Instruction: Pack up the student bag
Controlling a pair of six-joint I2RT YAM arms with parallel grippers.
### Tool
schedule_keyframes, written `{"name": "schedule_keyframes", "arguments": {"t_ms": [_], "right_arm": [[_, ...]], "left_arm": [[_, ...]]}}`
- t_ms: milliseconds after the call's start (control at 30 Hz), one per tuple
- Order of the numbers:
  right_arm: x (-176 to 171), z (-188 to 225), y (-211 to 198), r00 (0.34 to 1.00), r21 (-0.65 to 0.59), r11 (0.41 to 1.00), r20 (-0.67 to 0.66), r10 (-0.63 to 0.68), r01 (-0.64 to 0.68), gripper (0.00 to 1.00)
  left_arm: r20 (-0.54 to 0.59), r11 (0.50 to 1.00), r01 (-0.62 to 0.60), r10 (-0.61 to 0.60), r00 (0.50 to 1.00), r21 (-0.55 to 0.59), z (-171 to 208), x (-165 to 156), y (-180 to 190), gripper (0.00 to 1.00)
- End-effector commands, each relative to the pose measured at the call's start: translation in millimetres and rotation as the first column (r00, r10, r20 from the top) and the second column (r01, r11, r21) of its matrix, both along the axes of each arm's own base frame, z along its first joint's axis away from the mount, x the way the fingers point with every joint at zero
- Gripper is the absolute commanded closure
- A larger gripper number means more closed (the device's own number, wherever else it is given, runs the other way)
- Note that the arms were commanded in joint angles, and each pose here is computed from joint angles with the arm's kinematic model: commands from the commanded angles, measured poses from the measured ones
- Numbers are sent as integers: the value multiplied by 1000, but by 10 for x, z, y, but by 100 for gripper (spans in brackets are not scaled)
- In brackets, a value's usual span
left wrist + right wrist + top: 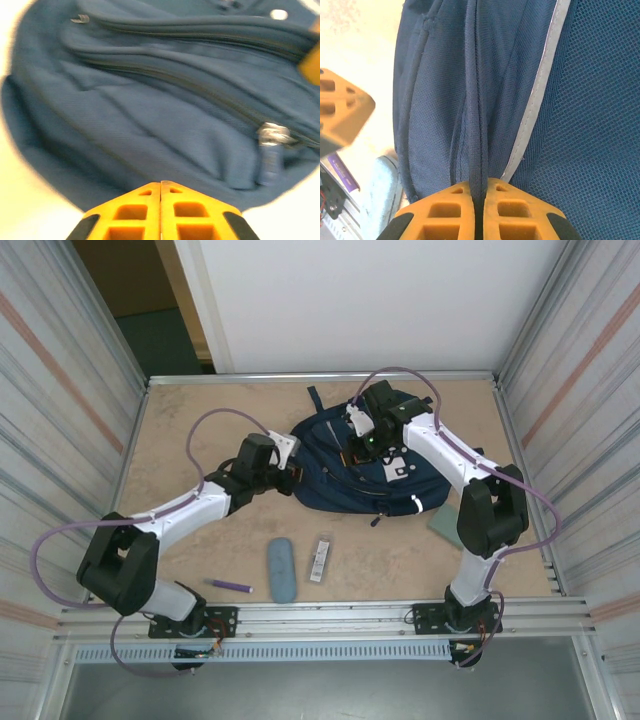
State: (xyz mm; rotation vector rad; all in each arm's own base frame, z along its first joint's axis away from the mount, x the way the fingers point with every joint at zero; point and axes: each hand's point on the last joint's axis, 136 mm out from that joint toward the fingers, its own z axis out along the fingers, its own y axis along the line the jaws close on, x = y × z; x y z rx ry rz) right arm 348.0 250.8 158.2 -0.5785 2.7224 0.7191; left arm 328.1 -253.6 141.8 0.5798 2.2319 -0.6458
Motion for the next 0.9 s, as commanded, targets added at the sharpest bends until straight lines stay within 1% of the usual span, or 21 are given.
{"name": "schedule_keyframes", "arguments": {"t_ms": [0,100,267,367,533,633,700,733,767,867], "right_arm": [[-13,308,13,995,13,999,85,47,-48,100],[-50,277,30,997,23,998,59,55,-57,100],[-61,233,27,998,16,999,36,47,-47,100],[-43,217,39,999,20,999,22,33,-33,100],[-70,215,61,1000,30,999,-5,24,-24,100],[-86,235,86,1000,49,998,-13,28,-28,100],[-91,259,79,1000,52,998,-10,23,-23,100],[-97,267,78,1000,53,998,-9,22,-22,100],[-100,270,78,1000,56,998,-7,20,-20,100],[-108,287,86,1000,66,998,-7,21,-20,100]], "left_arm": [[-31,967,164,-173,984,-194,290,-227,-350,56],[-75,978,88,-104,992,-187,305,-210,-338,51],[-79,997,17,-23,997,-81,240,-179,-389,51],[-114,999,-35,32,993,-27,150,-140,-418,52],[-144,995,-98,101,984,25,0,-55,-442,54],[-169,993,-110,116,979,42,-46,-35,-461,56],[-159,992,-115,123,979,59,-83,-34,-479,57],[-153,991,-116,125,980,70,-94,-32,-490,58],[-147,990,-115,125,981,80,-102,-33,-503,62],[-124,994,-71,82,989,87,-65,-93,-609,79]]}}
